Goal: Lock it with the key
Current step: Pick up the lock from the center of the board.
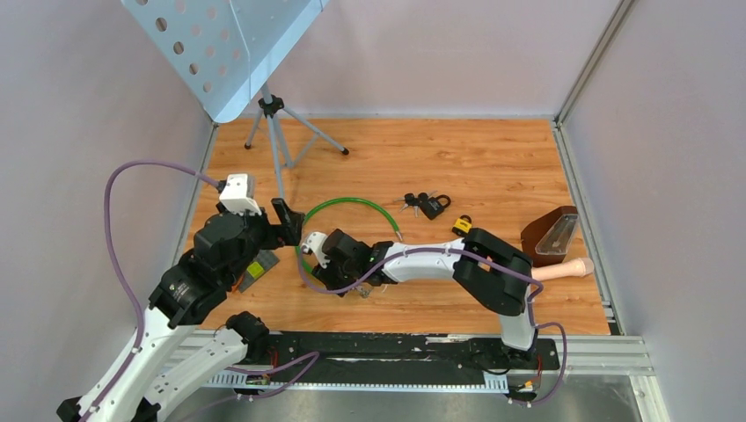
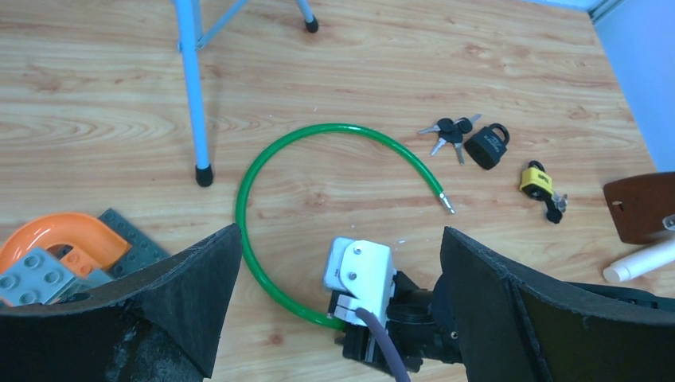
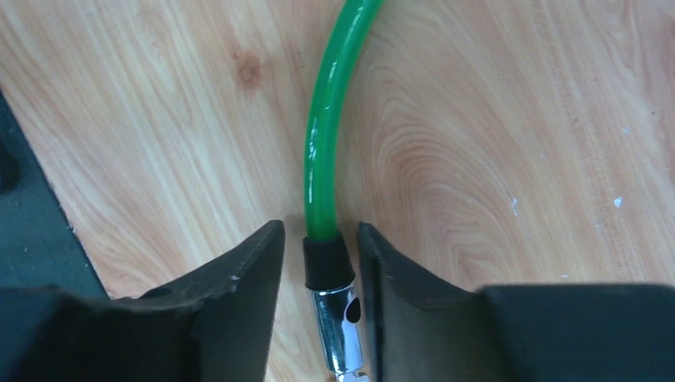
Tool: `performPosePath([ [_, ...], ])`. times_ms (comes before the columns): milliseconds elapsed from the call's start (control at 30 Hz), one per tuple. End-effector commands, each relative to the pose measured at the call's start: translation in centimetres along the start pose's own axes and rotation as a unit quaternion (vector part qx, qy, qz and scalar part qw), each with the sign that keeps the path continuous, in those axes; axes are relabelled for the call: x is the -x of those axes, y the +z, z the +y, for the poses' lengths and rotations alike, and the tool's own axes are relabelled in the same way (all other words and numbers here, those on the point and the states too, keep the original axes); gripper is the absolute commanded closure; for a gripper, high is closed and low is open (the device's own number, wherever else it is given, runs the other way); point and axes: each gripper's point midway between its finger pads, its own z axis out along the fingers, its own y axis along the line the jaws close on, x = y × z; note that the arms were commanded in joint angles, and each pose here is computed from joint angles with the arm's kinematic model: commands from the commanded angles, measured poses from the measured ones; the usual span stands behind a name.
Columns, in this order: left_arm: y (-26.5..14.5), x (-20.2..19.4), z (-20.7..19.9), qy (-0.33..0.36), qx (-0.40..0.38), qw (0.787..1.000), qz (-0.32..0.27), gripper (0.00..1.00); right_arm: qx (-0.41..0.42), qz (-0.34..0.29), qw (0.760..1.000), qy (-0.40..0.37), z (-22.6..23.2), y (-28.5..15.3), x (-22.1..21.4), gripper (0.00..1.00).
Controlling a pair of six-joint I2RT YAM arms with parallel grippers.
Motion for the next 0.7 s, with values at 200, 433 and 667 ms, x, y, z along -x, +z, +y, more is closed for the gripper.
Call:
performPosePath([
  [200, -0.3, -2.0, 2.5, -0.027, 0.060, 0.998, 0.016, 0.00, -0.063, -0.017, 0.998, -0.021, -1.9, -0.3, 1.0, 1.00],
  [433, 0.1, -5.3, 3.3, -0.121, 0.089, 0.988, 0.041, 0.00, -0.029, -0.102, 0.994, 0.000, 0.0, -4.4, 5.0, 1.00],
  [667, 1.0, -7.3, 3.7, -0.169, 0.096, 0.980, 0.038, 0.00, 0.041, -0.207, 0.977, 0.029, 2.9, -9.4, 9.1, 1.00],
])
